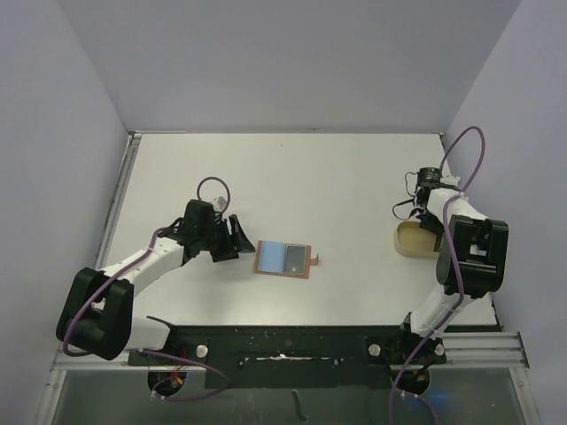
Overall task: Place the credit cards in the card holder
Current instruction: Pick up the credit card from the storage box.
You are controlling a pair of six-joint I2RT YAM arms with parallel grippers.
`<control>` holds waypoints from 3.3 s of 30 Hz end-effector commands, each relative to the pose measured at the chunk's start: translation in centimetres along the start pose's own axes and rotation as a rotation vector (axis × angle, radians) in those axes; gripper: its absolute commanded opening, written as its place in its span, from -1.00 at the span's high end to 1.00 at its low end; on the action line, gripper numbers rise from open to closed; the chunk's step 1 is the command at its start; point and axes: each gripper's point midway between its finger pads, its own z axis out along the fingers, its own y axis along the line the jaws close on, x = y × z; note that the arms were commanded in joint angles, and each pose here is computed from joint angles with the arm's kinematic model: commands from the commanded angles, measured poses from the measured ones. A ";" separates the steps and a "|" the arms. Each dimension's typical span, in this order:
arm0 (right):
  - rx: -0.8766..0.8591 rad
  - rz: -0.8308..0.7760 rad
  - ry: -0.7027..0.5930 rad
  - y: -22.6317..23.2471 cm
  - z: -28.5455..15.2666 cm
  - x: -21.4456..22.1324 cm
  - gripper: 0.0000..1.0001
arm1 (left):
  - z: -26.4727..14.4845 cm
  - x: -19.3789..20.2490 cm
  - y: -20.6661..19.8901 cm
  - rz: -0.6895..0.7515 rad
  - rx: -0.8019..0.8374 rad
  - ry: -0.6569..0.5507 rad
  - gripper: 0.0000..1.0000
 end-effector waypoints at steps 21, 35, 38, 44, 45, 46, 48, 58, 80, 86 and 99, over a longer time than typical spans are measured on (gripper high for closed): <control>0.040 0.022 -0.040 -1.4 -0.6 -1.3 0.34 | -0.4 -0.5 -0.8 0.019 0.054 -0.015 -0.21; 0.032 0.037 -0.064 -1.8 -1.3 -1.8 0.39 | -0.4 -0.4 -1.0 0.023 0.065 -0.011 -0.21; 0.033 0.037 -0.064 -1.9 -1.4 -1.8 0.39 | -0.5 -0.4 -1.1 0.024 0.066 -0.012 -0.22; 0.031 0.036 -0.072 -2.0 -1.7 -2.0 0.40 | -0.4 -0.4 -1.0 0.024 0.064 -0.008 -0.21; 0.032 0.037 -0.073 -2.0 -1.8 -2.0 0.40 | -0.4 -0.3 -1.0 0.025 0.064 -0.006 -0.21; 0.033 0.038 -0.075 -2.1 -1.8 -2.1 0.40 | -0.4 -0.3 -1.0 0.023 0.064 -0.005 -0.21; 0.034 0.038 -0.076 -2.1 -1.9 -2.2 0.40 | -0.4 -0.3 -0.9 0.023 0.062 -0.006 -0.21; 0.022 0.027 -0.089 -1.7 -2.0 -2.5 0.38 | -0.3 -0.4 -0.9 0.021 0.063 -0.006 -0.21; 0.014 0.017 -0.103 -1.4 -2.4 -2.6 0.32 | -0.6 -0.6 -1.1 0.026 0.066 -0.021 -0.21; 0.016 0.003 -0.077 -0.7 -1.5 -1.8 0.15 | -0.7 -0.6 -1.1 0.029 0.065 -0.021 -0.22; 0.066 -0.010 -0.058 -1.5 -1.1 -1.6 0.24 | -0.7 -0.6 -1.0 0.028 0.062 -0.024 -0.21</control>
